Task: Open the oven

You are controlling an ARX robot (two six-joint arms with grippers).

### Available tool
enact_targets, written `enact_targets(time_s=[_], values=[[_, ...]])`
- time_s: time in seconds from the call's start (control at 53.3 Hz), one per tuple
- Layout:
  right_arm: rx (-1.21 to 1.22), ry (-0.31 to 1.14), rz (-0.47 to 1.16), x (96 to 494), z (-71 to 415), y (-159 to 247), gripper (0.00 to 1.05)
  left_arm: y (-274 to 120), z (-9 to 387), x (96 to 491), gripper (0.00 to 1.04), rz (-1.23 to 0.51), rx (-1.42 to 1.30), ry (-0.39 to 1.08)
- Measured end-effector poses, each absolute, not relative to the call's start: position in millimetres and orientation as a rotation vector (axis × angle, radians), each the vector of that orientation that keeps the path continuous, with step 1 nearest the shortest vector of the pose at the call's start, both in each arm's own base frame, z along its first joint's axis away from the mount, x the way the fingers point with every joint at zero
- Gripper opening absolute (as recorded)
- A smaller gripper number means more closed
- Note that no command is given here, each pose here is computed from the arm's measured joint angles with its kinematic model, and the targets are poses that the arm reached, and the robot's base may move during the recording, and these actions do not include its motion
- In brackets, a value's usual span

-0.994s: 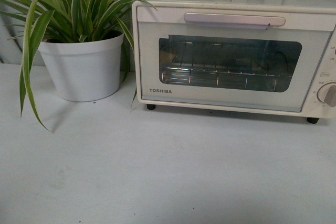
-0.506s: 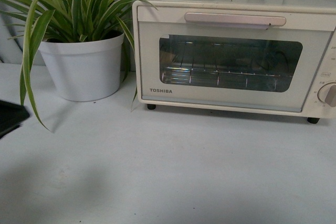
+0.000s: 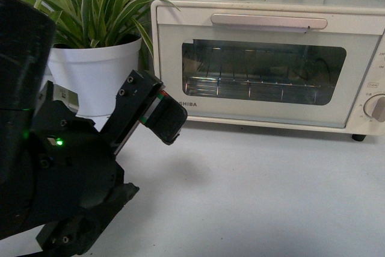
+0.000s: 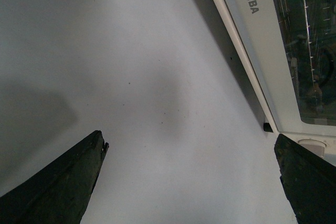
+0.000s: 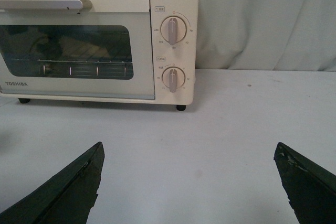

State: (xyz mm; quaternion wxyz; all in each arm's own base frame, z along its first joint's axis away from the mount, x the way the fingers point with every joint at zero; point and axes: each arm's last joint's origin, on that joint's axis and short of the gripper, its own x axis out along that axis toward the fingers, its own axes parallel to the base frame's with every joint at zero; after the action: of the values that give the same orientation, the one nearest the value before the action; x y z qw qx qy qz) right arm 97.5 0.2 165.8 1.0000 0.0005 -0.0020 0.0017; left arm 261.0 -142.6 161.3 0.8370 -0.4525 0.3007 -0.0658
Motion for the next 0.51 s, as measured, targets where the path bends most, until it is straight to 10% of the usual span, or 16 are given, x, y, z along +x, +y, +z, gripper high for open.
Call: enact_targets(time_s=[0.506], values=[[0.001,-0.004,0.003,97,166,0,0.95,-170,149,281,0.98,-0.134,-1.006,0.689]])
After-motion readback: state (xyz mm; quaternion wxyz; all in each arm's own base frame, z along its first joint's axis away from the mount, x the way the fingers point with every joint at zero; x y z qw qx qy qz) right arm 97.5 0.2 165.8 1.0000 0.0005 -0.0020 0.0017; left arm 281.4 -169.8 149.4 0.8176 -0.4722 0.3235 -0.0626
